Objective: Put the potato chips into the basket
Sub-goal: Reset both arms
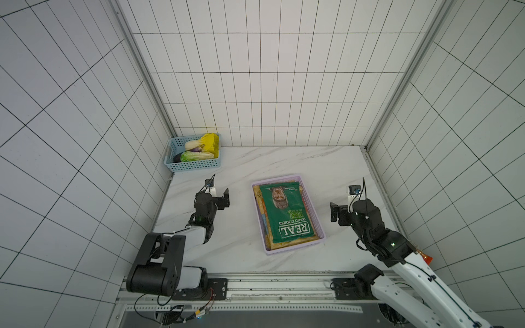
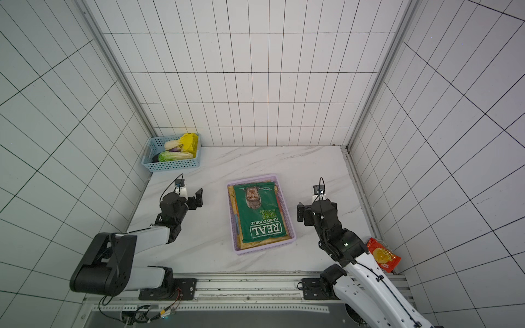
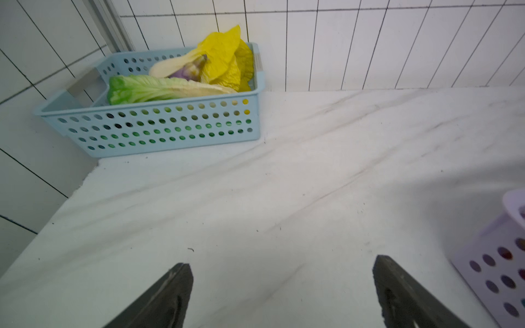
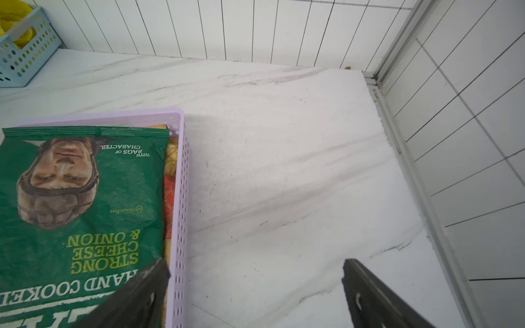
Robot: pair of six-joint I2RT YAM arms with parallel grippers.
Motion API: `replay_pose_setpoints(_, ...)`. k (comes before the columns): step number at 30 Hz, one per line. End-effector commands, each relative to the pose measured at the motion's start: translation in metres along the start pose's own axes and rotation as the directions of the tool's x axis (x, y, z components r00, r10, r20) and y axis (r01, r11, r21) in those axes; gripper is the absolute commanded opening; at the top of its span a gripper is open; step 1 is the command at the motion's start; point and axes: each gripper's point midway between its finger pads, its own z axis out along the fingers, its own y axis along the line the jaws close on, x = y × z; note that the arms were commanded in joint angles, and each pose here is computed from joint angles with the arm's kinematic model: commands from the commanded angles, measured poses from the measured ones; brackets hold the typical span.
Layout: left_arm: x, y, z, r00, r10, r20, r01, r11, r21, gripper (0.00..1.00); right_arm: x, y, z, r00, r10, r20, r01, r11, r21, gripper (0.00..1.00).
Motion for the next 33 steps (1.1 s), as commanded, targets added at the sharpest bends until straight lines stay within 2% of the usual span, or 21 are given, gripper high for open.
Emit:
replay_pose_setpoints(1, -0.016, 0.017, 0.005, 0.986, -0.026, 0.165, 0.035, 0.998, -0.057, 0.98, -0.033, -0.031, -0.023, 0.993, -0.033, 0.117, 0.017, 0.991, 0.135, 0.99)
replay_pose_setpoints(2, -0.018, 0.017, 0.006, 0.978, -0.022, 0.209, 0.034, 0.998, -0.056, 0.98, -0.036, -0.034, -0.027, 0.99, -0.038, 0.133, 0.018, 0.989, 0.145, 0.99)
replay_pose_setpoints(3, -0.018, 0.016, 0.007, 0.979, -0.014, 0.203, 0.028, 0.997, -0.066, 0.98, -0.04, -0.033, -0.03, 0.988, -0.051, 0.149, 0.03, 0.99, 0.136, 0.99)
replay_pose_setpoints(7, -0.014, 0.028, 0.028, 0.997, -0.063, 0.043, 0.067, 0.993, -0.097, 0.98, -0.047, -0.03, -0.025, 0.983, -0.081, 0.163, 0.057, 0.988, 0.141, 0.99)
replay_pose_setpoints(10, -0.011, 0.035, 0.031, 0.992, -0.121, 0.023, 0.123, 0.991, -0.058, 0.98, -0.04, -0.02, 0.004, 0.976, -0.126, 0.177, 0.101, 0.984, 0.145, 0.99)
replay_pose_setpoints(13, -0.012, 0.034, 0.03, 0.992, -0.12, 0.029, 0.121, 0.991, -0.055, 0.98, -0.031, -0.019, 0.035, 0.973, -0.114, 0.202, 0.089, 0.988, 0.128, 0.99)
replay_pose_setpoints(16, -0.012, 0.034, 0.031, 0.992, -0.119, 0.027, 0.121, 0.991, -0.056, 0.97, -0.024, -0.034, 0.063, 0.974, -0.097, 0.206, 0.062, 0.983, 0.17, 0.99)
replay_pose_setpoints(21, -0.012, 0.035, 0.031, 0.992, -0.12, 0.025, 0.121, 0.991, -0.057, 0.98, 0.006, -0.073, 0.107, 0.989, 0.02, 0.146, -0.047, 0.981, 0.186, 0.99)
replay_pose_setpoints(25, -0.012, 0.035, 0.031, 0.992, -0.12, 0.026, 0.121, 0.991, -0.056, 0.98, 0.027, -0.09, 0.124, 0.99, 0.02, 0.137, -0.05, 0.974, 0.219, 0.99)
replay_pose_setpoints(28, -0.011, 0.035, 0.031, 0.992, -0.12, 0.024, 0.121, 0.991, -0.057, 0.98, 0.038, -0.099, 0.135, 0.986, 0.074, 0.151, -0.106, 0.971, 0.214, 0.99)
replay_pose_setpoints(33, -0.012, 0.035, 0.031, 0.992, -0.12, 0.026, 0.121, 0.991, -0.058, 0.97, 0.028, -0.096, 0.149, 0.975, 0.073, 0.209, -0.107, 0.982, 0.157, 0.99)
